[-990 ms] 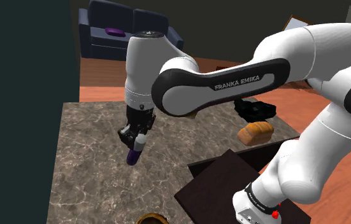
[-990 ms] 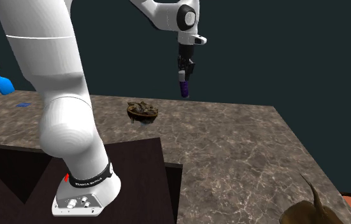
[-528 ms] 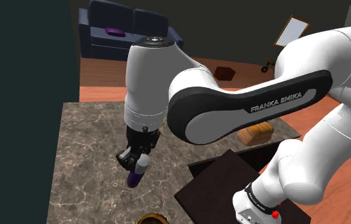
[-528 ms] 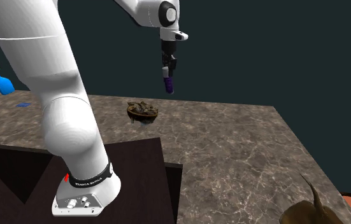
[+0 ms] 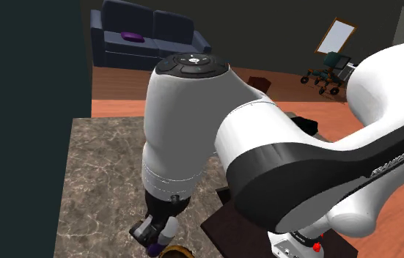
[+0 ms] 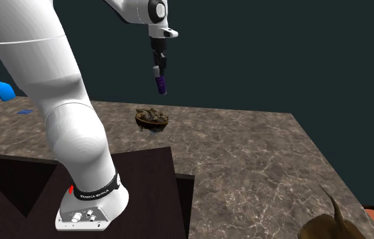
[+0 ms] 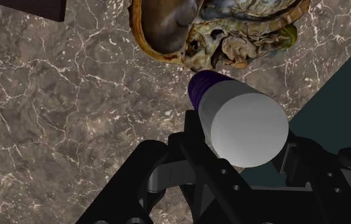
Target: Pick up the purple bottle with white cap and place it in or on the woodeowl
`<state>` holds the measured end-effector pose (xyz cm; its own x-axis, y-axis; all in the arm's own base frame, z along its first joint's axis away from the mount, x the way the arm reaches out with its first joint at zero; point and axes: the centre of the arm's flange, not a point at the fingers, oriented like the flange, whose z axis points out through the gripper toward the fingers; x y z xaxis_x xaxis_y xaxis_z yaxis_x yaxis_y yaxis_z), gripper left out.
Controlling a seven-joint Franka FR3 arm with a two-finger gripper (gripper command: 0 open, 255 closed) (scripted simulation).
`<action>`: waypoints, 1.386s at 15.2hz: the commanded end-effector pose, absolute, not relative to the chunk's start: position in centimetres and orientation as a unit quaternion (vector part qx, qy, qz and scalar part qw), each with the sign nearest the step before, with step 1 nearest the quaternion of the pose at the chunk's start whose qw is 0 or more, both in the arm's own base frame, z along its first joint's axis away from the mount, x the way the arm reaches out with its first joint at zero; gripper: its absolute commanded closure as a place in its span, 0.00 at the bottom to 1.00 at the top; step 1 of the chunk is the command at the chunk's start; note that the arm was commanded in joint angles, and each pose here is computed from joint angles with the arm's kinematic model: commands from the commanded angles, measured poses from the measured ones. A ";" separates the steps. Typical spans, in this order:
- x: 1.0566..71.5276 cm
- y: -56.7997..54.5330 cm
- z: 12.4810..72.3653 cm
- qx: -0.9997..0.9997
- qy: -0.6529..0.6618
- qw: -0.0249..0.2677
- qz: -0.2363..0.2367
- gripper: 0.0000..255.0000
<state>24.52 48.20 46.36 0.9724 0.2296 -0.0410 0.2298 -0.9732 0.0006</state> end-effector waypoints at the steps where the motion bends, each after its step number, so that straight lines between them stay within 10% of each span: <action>1: 22.2 49.5 46.8 0.993 0.115 0.003 -0.020 1.00; 21: 17.6 52.2 39.2 0.993 0.115 0.003 -0.020 1.00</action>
